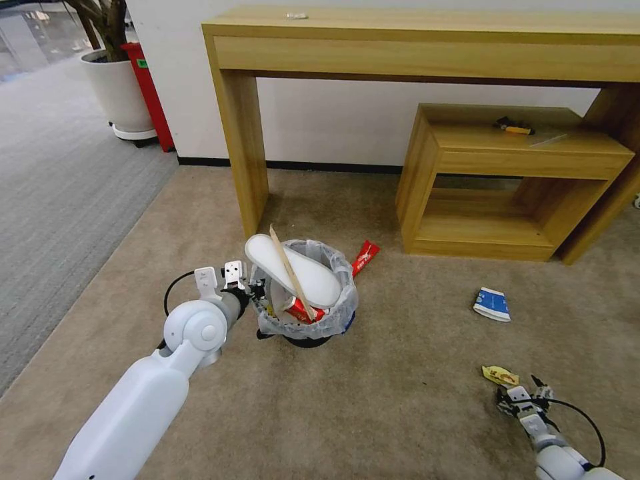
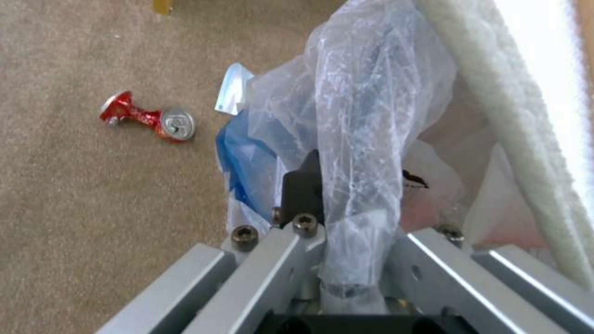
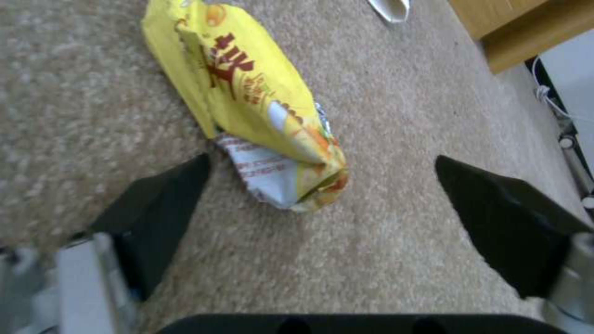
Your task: Pick up the trash bin and place the garbage on the floor into it.
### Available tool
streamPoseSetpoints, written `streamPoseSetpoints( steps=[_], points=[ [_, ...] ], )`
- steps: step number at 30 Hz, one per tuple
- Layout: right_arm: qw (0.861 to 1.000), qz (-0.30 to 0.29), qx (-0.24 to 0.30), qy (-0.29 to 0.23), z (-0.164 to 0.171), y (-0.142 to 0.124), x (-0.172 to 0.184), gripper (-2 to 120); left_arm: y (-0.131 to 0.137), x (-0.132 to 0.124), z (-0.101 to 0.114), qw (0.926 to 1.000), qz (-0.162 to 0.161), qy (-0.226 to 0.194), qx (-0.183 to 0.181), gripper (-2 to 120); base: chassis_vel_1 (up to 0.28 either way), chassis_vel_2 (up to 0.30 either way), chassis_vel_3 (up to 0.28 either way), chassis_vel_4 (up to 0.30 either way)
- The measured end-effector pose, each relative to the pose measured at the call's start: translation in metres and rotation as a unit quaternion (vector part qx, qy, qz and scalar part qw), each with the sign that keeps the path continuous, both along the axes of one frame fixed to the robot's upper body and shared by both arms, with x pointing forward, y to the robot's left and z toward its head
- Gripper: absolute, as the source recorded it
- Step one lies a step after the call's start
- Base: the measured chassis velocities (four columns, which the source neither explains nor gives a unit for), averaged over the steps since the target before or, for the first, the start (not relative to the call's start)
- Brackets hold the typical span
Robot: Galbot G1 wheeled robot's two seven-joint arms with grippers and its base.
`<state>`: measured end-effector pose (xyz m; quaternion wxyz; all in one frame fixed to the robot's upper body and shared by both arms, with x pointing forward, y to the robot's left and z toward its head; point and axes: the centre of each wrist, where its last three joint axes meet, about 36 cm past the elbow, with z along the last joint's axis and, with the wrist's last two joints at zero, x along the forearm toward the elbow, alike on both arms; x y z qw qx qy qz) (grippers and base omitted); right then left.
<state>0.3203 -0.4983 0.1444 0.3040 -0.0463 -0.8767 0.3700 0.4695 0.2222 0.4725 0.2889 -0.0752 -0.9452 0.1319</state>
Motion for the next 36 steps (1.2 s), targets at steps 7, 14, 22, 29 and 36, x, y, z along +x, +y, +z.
streamPoseSetpoints(
  steps=[7,14,22,29,36],
  points=[
    [1.0,0.003,0.007,-0.001,-0.001,0.001,-0.001,69,0.001,0.001,-0.001,1.0,-0.001,-0.001,0.001,0,0.0,0.0,0.0,0.0],
    [1.0,0.005,0.014,-0.003,0.001,0.002,-0.003,47,-0.001,0.001,-0.001,1.0,-0.001,-0.001,-0.001,0,0.0,0.0,0.0,0.0],
    [1.0,0.007,0.017,-0.007,0.008,-0.004,-0.005,17,0.001,-0.003,0.0,1.0,0.0,-0.003,0.0,0,0.0,0.0,0.0,0.0],
    [1.0,0.012,0.021,-0.015,0.013,-0.005,-0.006,0,0.0,-0.007,-0.005,1.0,0.001,0.002,0.001,0,0.0,0.0,0.0,0.0],
    [0.999,0.021,0.02,-0.03,0.018,0.0,-0.004,7,-0.001,-0.006,-0.002,1.0,-0.001,-0.002,0.0,0,0.0,0.0,0.0,0.0]
  ],
)
